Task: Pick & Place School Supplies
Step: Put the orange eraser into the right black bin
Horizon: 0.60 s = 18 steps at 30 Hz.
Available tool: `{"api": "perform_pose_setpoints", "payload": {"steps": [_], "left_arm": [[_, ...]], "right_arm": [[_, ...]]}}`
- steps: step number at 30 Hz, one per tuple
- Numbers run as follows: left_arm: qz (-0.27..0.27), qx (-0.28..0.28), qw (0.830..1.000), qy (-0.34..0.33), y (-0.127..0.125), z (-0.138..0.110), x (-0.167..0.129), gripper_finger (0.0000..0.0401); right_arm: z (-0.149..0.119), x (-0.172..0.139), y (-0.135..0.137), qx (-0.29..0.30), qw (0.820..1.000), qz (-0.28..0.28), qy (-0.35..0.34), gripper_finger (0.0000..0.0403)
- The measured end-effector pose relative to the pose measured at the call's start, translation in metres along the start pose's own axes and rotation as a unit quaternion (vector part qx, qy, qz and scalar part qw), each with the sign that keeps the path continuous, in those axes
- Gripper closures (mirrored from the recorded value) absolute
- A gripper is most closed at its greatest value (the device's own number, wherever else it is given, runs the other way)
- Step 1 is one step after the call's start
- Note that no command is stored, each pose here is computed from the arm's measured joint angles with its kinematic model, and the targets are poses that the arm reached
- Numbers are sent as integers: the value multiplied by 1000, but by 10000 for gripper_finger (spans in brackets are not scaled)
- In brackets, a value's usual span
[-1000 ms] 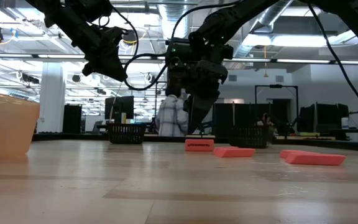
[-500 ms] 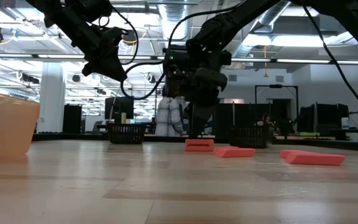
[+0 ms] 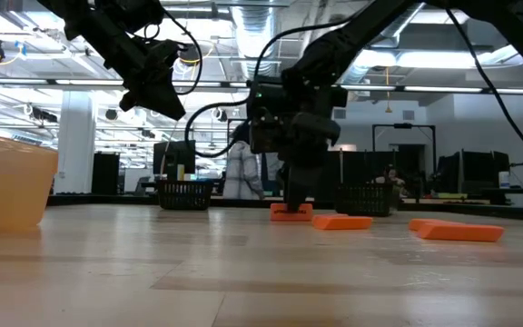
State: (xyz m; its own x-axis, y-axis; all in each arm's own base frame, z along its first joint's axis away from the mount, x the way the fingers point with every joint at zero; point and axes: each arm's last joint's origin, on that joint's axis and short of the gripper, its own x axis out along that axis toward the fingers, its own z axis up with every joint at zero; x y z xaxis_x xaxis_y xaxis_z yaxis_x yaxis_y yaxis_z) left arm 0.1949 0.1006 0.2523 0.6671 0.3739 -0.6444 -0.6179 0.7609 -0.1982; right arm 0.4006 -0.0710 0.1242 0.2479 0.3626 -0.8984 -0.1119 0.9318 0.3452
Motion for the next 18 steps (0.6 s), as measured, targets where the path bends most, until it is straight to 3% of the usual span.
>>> {"api": "perform_pose_setpoints", "payload": {"steps": [3,6,13,18], "left_arm": [[0,0,1000,0,0,0,0,329],[0,-2,1000,0,0,0,0,329],[0,-2,1000,0,0,0,0,329],[4,-2,1000,-1,0,0,0,329]], "right_arm": [[0,0,-4,5,1000,-7,-6,295],[-1,-1,-8,6,1000,7,-14,374],[-4,-6,-18,38,998,32,-28,380],[-6,-44,-26,53,997,13,-61,380]]}}
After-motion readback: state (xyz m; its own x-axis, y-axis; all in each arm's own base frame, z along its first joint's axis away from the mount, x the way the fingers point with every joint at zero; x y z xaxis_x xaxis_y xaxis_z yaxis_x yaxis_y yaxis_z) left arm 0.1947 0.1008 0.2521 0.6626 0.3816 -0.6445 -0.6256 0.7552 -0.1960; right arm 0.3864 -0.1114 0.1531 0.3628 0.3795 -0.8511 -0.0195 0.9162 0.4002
